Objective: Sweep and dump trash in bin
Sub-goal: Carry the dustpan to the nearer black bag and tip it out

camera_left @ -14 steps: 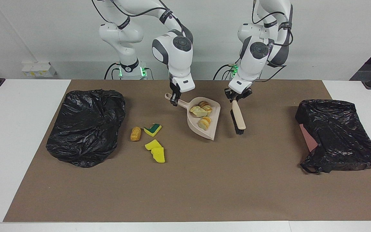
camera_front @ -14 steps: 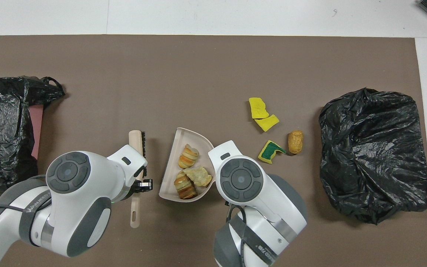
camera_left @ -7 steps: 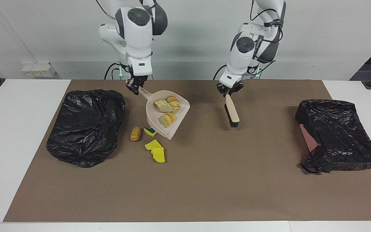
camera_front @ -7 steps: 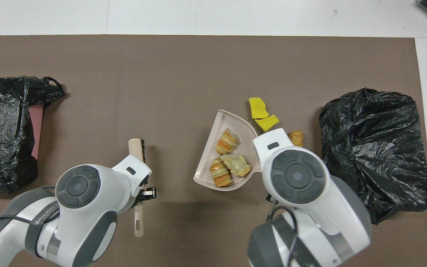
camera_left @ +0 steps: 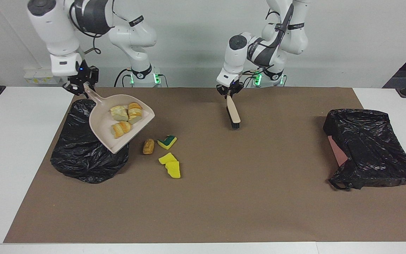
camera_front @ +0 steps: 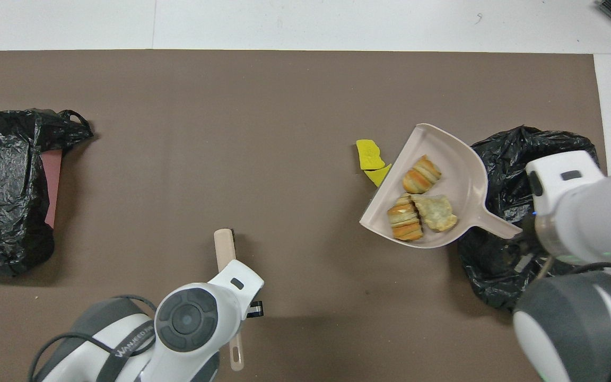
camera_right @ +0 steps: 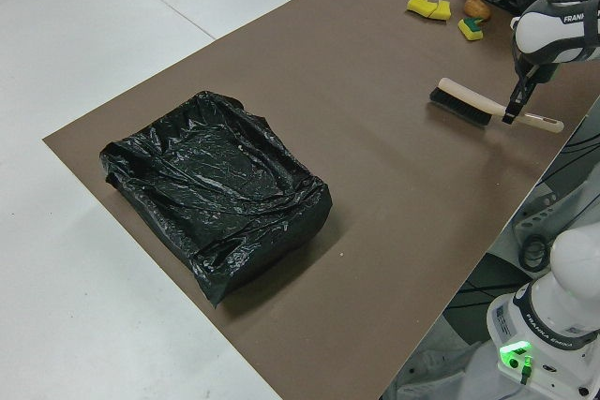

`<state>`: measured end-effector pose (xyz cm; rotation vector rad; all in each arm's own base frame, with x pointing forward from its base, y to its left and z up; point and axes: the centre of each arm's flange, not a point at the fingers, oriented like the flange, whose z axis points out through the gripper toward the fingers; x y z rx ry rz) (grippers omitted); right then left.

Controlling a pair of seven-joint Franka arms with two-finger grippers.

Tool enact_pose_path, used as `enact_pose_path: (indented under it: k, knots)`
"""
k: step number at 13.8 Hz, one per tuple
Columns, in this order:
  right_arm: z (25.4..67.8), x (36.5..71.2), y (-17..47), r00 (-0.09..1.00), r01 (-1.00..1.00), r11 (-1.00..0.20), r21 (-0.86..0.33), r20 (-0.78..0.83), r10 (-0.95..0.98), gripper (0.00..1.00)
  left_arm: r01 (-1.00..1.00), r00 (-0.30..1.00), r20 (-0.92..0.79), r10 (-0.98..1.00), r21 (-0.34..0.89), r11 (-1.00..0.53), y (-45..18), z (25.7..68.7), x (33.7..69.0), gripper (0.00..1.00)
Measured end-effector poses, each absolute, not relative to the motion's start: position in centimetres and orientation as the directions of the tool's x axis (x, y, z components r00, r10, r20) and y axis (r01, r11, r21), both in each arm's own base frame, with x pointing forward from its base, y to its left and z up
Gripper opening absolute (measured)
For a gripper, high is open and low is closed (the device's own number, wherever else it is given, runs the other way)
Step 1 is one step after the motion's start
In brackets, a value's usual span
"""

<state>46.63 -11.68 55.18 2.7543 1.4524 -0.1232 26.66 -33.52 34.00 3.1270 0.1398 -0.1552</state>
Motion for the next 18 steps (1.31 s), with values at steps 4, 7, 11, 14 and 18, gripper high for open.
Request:
enact_pose_path:
  k: [4, 7, 11, 14, 18]
  knots:
    - [55.6, 43.3, -23.6, 0.466, 0.883, -0.468, 0.032, -0.176, 0.867, 0.32, 0.1, 0.99, -0.103, 0.098, 0.015, -0.995, -33.6, 33.3, 26.5, 0.36]
    - [55.4, 42.9, -26.0, 0.358, 0.929, -0.37, 0.025, -0.317, 0.878, 0.32, 0.136, 0.987, -0.096, 0.132, 0.033, -0.99, -33.0, 34.0, 28.5, 0.68]
    - [54.5, 44.7, -24.5, 0.136, 0.984, -0.174, -0.037, -0.478, 0.868, 0.32, 0.198, 0.98, -0.048, 0.194, 0.1, -0.975, -29.0, 37.3, 35.6, 1.0]
    - [54.5, 46.5, -22.9, -0.057, 0.996, 0.013, -0.083, -0.548, 0.834, 0.32, 0.218, 0.976, -0.026, 0.217, 0.125, -0.968, -25.6, 40.0, 41.2, 1.0]
    - [55.2, 48.0, -20.3, -0.231, 0.973, 0.154, -0.174, -0.651, 0.723, 0.32, 0.193, 0.981, -0.031, 0.19, 0.131, -0.973, -21.1, 44.0, 48.4, 1.0]
